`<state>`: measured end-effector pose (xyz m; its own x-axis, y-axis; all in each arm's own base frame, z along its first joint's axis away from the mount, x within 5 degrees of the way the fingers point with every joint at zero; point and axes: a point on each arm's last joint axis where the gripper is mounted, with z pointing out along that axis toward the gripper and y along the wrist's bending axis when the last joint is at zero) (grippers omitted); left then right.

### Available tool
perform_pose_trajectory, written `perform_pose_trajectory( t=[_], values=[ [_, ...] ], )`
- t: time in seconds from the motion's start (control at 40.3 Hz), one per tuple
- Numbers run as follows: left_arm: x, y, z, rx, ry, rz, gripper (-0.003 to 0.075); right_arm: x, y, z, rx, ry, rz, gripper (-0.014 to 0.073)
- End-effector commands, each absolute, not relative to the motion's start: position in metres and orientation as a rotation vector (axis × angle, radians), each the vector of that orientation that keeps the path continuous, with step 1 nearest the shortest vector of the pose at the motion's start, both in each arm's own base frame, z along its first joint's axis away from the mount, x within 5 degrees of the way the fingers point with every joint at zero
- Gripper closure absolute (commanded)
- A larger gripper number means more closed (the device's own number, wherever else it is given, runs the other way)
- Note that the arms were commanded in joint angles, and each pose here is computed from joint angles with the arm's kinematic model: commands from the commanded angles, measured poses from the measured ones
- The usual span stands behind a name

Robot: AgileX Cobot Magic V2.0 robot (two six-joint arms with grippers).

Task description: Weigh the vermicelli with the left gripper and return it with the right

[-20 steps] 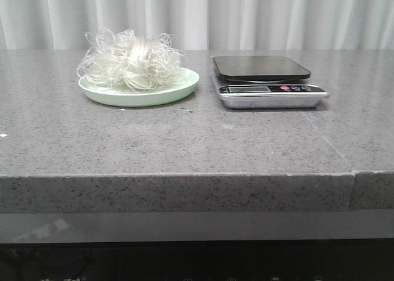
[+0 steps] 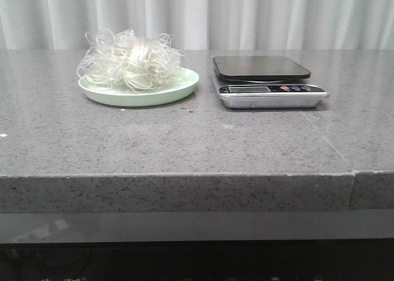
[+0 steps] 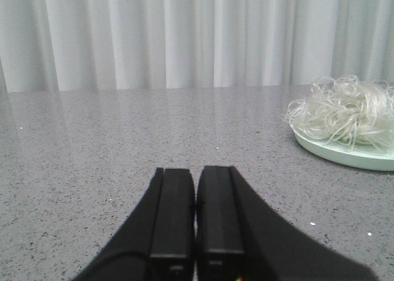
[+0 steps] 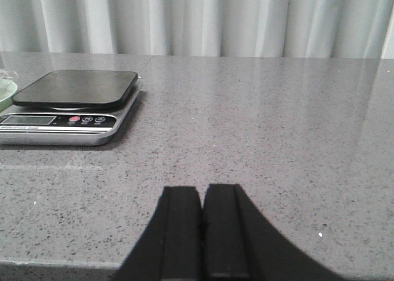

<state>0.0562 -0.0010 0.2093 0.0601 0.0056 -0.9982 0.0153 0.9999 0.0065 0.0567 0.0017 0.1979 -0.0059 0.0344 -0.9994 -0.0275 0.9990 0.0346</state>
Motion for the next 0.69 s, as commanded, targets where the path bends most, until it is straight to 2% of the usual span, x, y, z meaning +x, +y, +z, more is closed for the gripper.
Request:
perform_pose_trajectory(
  t=[0.0,0.248,0.372,0.521,0.67],
  values=[
    [0.055,0.0,0.206,-0.004,1.44,-0.014,0.0565,0.055,0.001,0.207,0.008,1.474,0.048,0.0455],
    [0.055,0.0,0.206,-0.001,1.435,-0.011,0.0565,0.055,0.001,0.208,0.009,1.469,0.047,0.0455],
    [0.054,0.0,0.215,0.0,1.365,-0.002,0.0565,0.054,0.001,0.215,0.009,1.433,0.049,0.0455],
    [0.045,0.0,0.253,0.0,1.259,-0.003,0.0565,0.046,0.001,0.246,0.008,1.362,0.052,0.0455],
    [0.033,-0.001,0.302,0.01,1.251,-0.012,0.0565,0.034,0.001,0.292,0.003,1.311,0.056,0.0455]
  ],
)
